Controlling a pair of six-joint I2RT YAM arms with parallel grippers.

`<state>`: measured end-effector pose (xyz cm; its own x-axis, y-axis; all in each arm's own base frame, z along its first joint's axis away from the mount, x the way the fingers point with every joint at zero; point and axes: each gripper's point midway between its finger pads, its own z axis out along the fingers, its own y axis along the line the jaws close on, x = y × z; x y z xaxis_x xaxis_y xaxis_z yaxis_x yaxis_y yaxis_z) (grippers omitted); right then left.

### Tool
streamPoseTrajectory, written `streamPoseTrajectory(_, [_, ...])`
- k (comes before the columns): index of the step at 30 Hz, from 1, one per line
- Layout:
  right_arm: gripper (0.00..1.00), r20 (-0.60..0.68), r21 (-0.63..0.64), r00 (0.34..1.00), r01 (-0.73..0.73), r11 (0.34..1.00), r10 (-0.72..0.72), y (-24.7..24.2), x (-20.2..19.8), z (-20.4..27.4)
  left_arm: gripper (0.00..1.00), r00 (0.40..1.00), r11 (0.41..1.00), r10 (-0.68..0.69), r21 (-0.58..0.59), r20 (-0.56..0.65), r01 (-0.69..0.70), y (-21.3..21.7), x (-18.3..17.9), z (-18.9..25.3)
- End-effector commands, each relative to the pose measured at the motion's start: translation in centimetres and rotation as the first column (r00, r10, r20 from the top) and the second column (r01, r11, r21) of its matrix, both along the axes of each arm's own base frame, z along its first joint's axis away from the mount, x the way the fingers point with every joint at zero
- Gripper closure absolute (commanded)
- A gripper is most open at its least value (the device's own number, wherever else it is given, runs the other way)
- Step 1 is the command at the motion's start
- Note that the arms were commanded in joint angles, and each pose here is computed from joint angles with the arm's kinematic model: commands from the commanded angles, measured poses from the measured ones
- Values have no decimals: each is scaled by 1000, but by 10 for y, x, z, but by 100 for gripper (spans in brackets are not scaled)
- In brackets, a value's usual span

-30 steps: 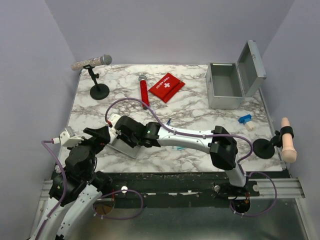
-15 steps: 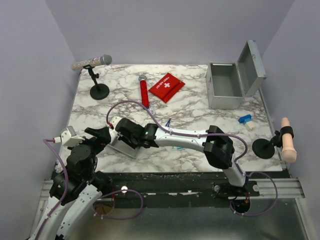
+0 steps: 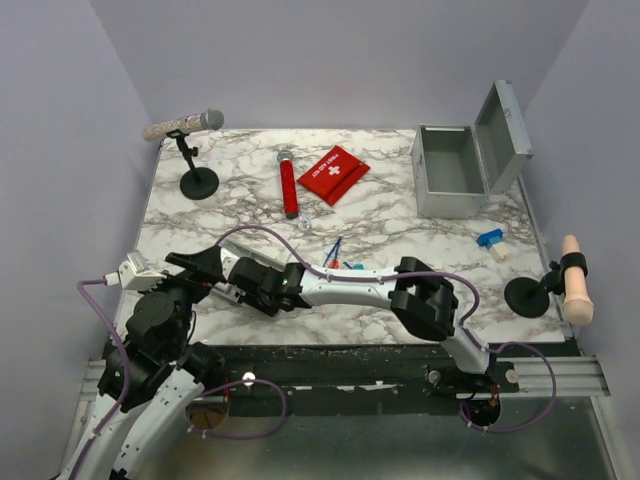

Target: Organize the medicine kit

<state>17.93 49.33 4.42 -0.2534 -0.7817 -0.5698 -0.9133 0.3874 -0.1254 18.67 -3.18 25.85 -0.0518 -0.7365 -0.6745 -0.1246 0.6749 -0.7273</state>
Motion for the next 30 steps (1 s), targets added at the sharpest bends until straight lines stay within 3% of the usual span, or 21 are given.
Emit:
streamPoseTrajectory(1, [61, 15, -5, 998, 60, 998, -60, -12, 1, 7, 5, 1000, 1000, -9, -26, 30, 10, -1, -2, 7])
streamPoseTrajectory(4, [47, 39, 52, 994, 95, 994, -97, -12, 5, 26, 4, 1000, 1000, -10, -28, 27, 11, -1, -2, 7])
streamPoseTrajectory(7, [45, 58, 101, 989, 129, 986, -136, -13, 11, 39, 4, 1000, 1000, -9, -29, 29, 10, -1, -2, 7])
streamPoseTrajectory(8, [47, 64, 119, 987, 138, 983, -147, -12, 13, 43, 5, 1000, 999, -9, -31, 30, 10, -1, -2, 8])
streamPoseTrajectory(13, [90, 49, 199, 984, 157, 967, -170, 6, 21, 52, 5, 999, 999, -2, -33, 33, 3, 1, -4, 9])
streamPoseTrajectory(15, [99, 19, 227, 989, 141, 964, -149, 15, 19, 52, 5, 999, 999, -2, -34, 34, 3, 2, -5, 10])
streamPoseTrajectory(24, [99, -130, 218, 991, 67, 974, -39, 34, -10, 22, 5, 1000, 1000, 4, -30, 30, -3, 3, -5, 8])
streamPoseTrajectory(30, [99, -170, 151, 983, 100, 984, -74, 23, -10, -4, 5, 1000, 1000, 1, -29, 24, 0, 1, -3, 5])
